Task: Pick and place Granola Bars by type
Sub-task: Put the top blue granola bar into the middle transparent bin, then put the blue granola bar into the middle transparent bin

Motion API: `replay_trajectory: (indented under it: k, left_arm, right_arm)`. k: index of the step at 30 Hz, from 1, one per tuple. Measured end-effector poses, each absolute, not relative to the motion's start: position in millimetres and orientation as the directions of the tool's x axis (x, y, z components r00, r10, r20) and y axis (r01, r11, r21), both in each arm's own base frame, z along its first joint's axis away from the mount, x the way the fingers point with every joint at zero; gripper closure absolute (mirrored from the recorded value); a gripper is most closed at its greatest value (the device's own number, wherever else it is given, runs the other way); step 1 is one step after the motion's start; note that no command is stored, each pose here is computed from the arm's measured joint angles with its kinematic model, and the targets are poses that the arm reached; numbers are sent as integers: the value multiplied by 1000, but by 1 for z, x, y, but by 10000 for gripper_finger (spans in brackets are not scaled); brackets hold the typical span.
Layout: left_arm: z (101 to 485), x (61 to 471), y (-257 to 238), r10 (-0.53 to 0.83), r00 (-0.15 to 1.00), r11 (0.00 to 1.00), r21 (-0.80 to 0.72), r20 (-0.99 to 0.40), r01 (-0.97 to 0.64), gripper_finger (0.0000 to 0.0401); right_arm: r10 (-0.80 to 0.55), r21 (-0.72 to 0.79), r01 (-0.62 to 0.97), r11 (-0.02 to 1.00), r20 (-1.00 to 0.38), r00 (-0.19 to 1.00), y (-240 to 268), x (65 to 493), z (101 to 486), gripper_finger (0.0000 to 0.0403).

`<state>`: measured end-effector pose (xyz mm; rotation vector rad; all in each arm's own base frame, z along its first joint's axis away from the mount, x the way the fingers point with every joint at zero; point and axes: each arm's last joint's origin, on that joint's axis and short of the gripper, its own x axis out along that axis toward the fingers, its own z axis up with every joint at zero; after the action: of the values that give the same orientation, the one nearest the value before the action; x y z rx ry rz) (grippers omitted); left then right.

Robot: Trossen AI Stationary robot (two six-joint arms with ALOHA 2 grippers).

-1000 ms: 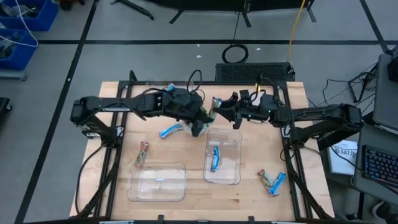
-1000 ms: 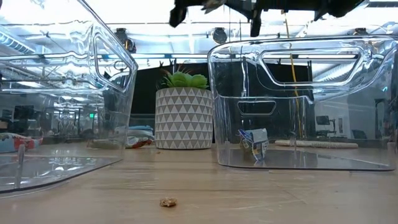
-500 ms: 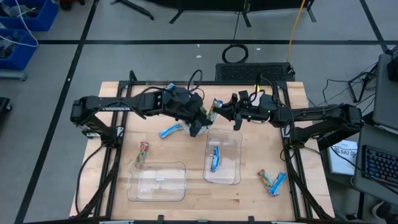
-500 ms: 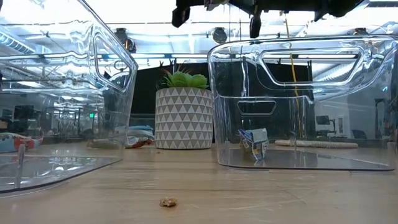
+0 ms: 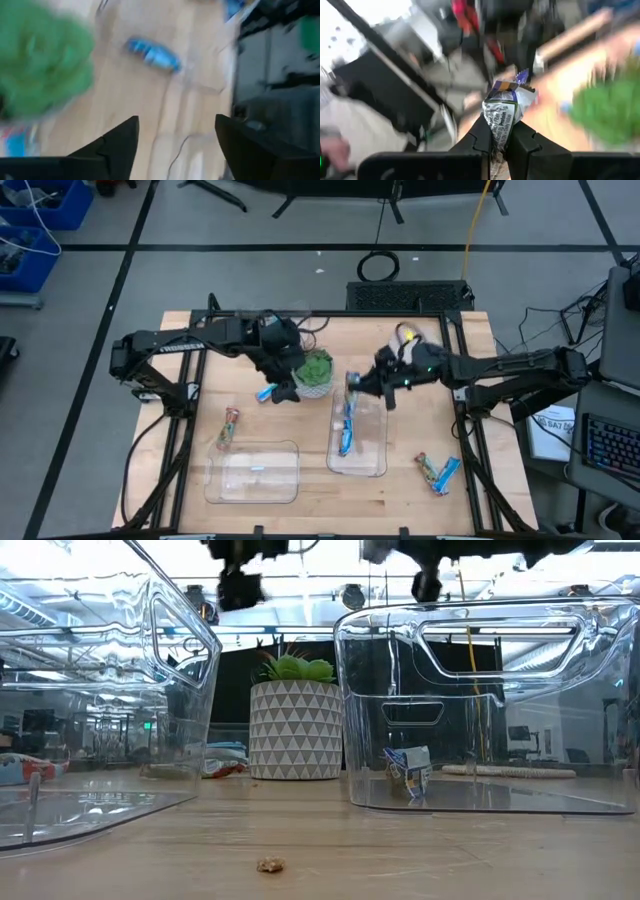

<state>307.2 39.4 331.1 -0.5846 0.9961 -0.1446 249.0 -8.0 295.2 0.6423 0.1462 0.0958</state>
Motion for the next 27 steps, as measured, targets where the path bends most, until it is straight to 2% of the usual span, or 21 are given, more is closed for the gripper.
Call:
replay_trajectory:
  k: [5, 15, 18, 24, 27]
  left_arm:
    - [327, 305, 23, -389, 484, 855, -503, -784, -127, 118]
    - [331, 314, -6, -344, 539, 874, -472, -769, -116, 145]
    - [332, 316, -12, -365, 547, 866, -491, -753, -98, 154]
    - [333, 315, -24, -388, 533, 863, -500, -751, -76, 161]
    - [333, 315, -28, -395, 530, 864, -500, -750, -64, 157]
  right_arm:
    - [174, 576, 65, 815, -350, 920, 10, 251, 261, 384]
    - [94, 491, 251, 834, -575, 813, 15, 248, 189, 381]
    - [148, 504, 244, 829, -617, 773, 16, 245, 176, 353]
    - [343, 650, 120, 751, -539, 769, 11, 244, 188, 264]
    - [409, 713, 61, 699, -467, 784, 10, 243, 207, 226]
